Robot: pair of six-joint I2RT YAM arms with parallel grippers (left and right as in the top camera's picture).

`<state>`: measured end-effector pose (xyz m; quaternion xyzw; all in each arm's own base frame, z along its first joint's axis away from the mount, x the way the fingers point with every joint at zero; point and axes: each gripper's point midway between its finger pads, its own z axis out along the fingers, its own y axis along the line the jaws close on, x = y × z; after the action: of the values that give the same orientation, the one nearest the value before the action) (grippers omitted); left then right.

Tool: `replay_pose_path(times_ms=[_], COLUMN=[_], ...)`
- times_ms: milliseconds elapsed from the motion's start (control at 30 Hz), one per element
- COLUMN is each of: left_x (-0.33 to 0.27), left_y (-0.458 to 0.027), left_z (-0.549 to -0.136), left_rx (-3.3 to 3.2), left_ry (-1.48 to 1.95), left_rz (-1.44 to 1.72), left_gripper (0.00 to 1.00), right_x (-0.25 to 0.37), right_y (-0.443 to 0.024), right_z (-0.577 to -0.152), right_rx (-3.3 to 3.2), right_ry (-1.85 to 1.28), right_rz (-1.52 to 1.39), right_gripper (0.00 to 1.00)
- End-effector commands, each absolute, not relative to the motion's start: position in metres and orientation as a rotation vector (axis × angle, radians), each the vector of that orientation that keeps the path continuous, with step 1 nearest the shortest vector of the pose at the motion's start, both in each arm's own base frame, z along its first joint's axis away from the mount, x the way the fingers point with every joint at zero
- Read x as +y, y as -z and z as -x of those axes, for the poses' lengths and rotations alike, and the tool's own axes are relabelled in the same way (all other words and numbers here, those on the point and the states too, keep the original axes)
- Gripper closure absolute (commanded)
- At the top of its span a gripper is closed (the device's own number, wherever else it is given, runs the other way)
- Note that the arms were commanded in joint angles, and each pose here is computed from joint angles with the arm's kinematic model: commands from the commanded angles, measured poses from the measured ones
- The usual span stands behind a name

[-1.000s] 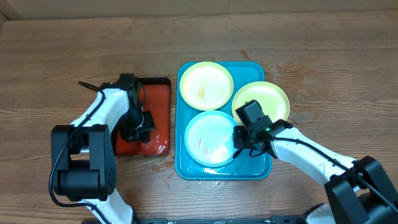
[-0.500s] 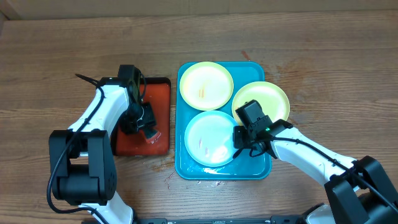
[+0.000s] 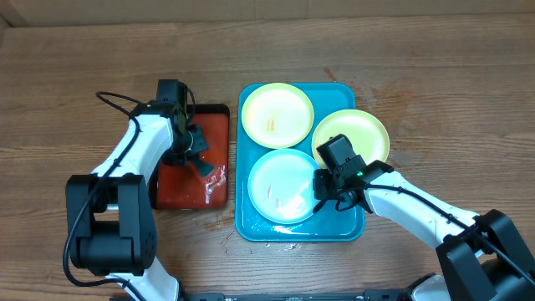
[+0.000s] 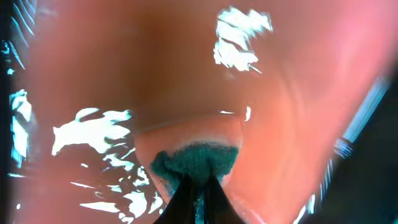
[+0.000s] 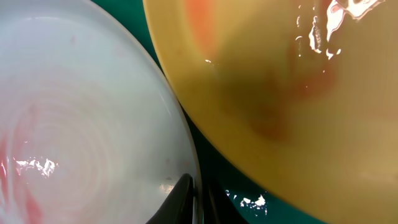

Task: Clean dirty plates on tray and stack at the side
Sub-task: 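Grasp the green-and-pink sponge with the left gripper and lift it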

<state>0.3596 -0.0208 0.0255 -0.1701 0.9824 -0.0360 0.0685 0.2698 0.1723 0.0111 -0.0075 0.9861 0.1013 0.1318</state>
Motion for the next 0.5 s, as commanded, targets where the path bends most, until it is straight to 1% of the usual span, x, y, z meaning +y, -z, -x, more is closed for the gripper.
replay_pose_path(times_ms=[0, 33, 67, 100, 133, 200, 267, 367, 467], left_x=[-0.055, -0.056, -0.054, -0.053, -0.053, -0.05, -0.044, -0.039, -0.04], left_y=[-0.035, -0.04, -0.041, -0.041, -0.04, -0.039, -0.037, -0.035, -0.029], left_z=[-0.36, -0.36, -0.359, -0.357, -0.354, -0.347, -0.342, -0.338, -0.331], left_rx=[2.985, 2.993, 3.0, 3.009, 3.021, 3.052, 3.078, 3.092, 3.104], left_ry=[0.382, 0.387, 0.373, 0.361, 0.357, 0.335, 0.28, 0.24, 0.239], left_rz=[0.212, 0.142, 0.128, 0.131, 0.134, 0.148, 0.181, 0.261, 0.358], left_gripper=[0.96, 0.96, 0.89, 0.69, 0.56, 0.48, 0.47, 0.57, 0.62], right_x=[0.168, 0.168, 0.168, 0.168, 0.168, 0.168, 0.167, 0.167, 0.167], right_y=[-0.012, -0.012, -0.012, -0.012, -0.012, -0.012, -0.012, -0.011, -0.011], right_z=[-0.272, -0.272, -0.272, -0.272, -0.272, -0.271, -0.271, -0.27, -0.27], right_rx=[2.85, 2.85, 2.851, 2.851, 2.851, 2.854, 2.857, 2.859, 2.861], right_ry=[-0.274, -0.274, -0.274, -0.275, -0.274, -0.272, -0.27, -0.269, -0.267], right_rz=[0.017, 0.017, 0.017, 0.016, 0.016, 0.017, 0.017, 0.017, 0.017], right_gripper=[0.91, 0.91, 0.91, 0.91, 0.91, 0.91, 0.91, 0.91, 0.91])
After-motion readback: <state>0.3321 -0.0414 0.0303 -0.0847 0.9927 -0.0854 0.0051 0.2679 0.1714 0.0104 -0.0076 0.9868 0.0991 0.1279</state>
